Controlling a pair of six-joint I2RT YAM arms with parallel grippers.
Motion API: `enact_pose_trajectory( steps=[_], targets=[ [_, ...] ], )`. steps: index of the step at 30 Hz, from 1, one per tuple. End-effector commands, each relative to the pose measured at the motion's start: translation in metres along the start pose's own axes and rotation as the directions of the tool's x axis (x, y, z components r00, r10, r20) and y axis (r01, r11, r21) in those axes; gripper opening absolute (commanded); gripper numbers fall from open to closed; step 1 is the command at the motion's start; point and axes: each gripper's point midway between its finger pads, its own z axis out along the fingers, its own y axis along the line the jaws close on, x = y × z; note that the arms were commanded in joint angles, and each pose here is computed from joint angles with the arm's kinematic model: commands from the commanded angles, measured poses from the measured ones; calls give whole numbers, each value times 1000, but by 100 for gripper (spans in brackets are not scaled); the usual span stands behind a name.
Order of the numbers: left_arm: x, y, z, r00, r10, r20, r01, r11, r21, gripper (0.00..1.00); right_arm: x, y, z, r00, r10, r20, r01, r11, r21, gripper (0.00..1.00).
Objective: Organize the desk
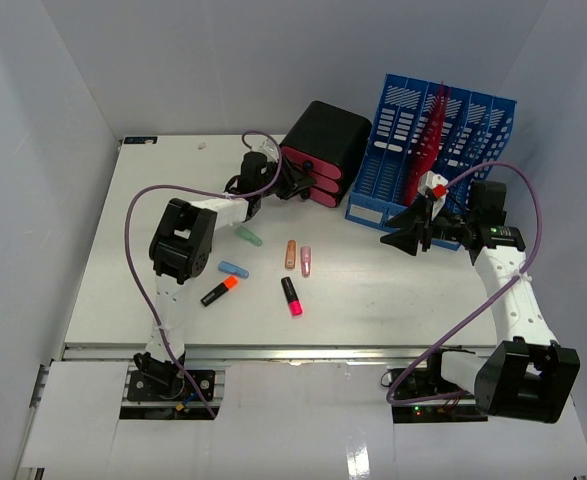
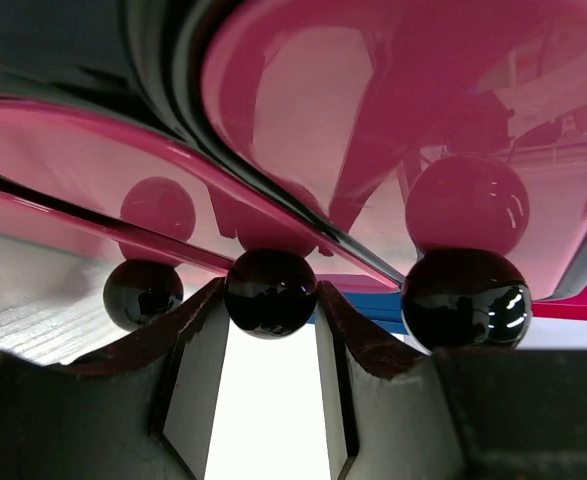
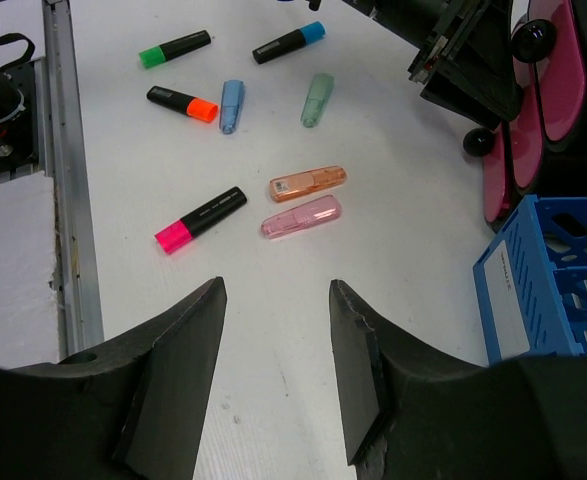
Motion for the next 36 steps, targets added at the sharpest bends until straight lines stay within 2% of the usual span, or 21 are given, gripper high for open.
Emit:
enact_pose_trajectory(
  steps=[1,4,8,10,14,24,27,31,33,36],
  targets=[
    [-18,-4,-3,999,17,37,-17,1000,-6,50,-2,3,1,1000,-6,22,6,1000,-25,52],
    [-25,-5,-6,999,20,48,-20,1000,-8,52,-1,3,1,1000,-1,22,1,1000,-26,52],
    [-28,-5,-12,998,21,54,-21,1000,-12,48,1,2,1,1000,2,18,-1,1000,-23,52],
    [-28,-10,-18,998,29,56,-29,1000,0,37,1,1,1,1000,3,16,-2,1000,-21,52],
    [-14,-9,-36,998,38,41,-39,999,11,28,2,1,1,1000,6,16,-6,1000,-24,52],
    [30,-13,-92,996,90,-17,-89,995,46,30,10,0,3,999,33,-1,-33,999,-38,53],
    [36,-12,-94,996,86,-34,-84,995,54,35,14,-1,4,999,44,-13,-45,998,-43,53],
    [37,-12,-98,996,82,-41,-80,996,48,59,18,2,12,998,36,-54,-38,998,-46,55],
    [32,-16,-100,993,107,-40,-105,993,51,70,23,6,23,994,7,-113,-13,999,-49,58],
    [24,-30,-110,988,150,-25,-148,987,64,77,43,14,45,970,-38,-239,26,998,-54,61]
  ],
)
